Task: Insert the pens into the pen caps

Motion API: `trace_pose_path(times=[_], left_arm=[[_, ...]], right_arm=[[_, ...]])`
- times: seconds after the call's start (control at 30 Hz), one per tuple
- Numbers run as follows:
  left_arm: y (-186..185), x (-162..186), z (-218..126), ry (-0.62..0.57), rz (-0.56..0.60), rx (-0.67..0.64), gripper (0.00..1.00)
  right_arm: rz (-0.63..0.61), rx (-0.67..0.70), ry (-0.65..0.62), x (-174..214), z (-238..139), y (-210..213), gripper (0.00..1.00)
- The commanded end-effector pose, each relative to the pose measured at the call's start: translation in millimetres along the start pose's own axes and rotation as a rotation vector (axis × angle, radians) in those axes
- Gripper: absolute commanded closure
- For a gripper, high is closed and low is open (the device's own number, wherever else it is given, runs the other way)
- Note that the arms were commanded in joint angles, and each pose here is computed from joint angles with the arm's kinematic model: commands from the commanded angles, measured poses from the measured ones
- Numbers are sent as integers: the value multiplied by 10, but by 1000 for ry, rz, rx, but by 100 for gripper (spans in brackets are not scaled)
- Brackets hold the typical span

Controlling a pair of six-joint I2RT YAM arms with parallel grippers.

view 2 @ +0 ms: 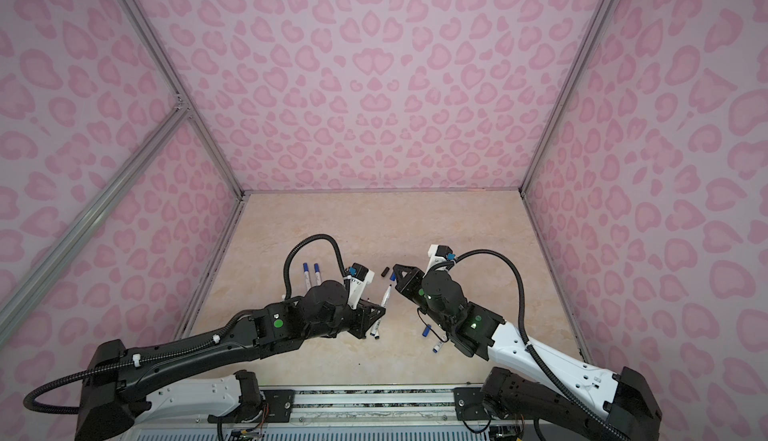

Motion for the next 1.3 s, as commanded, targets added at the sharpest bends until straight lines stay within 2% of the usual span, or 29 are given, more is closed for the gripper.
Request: trace_pose_path(times=[0.0, 0.63, 1.27], left_arm=[[22, -5, -14, -21, -9, -20, 97], [90, -11, -50, -46, -28, -86, 97], [65, -237, -166, -126, -28, 17, 97]], right_arm=[[9, -12, -28, 7, -2, 7, 100], [-30, -13, 14, 161, 66, 74, 100], [-69, -26, 51, 236, 118, 46, 100]])
Point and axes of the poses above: each gripper's point midway between its finger pads, its own z axis out along the fingers, its own y axis along the line the jaws close on, x = y × z, the point moved 10 cm from there along -z, back along the fingers, and after that the axes turned 1 degree about z, right-handed, at the moved point
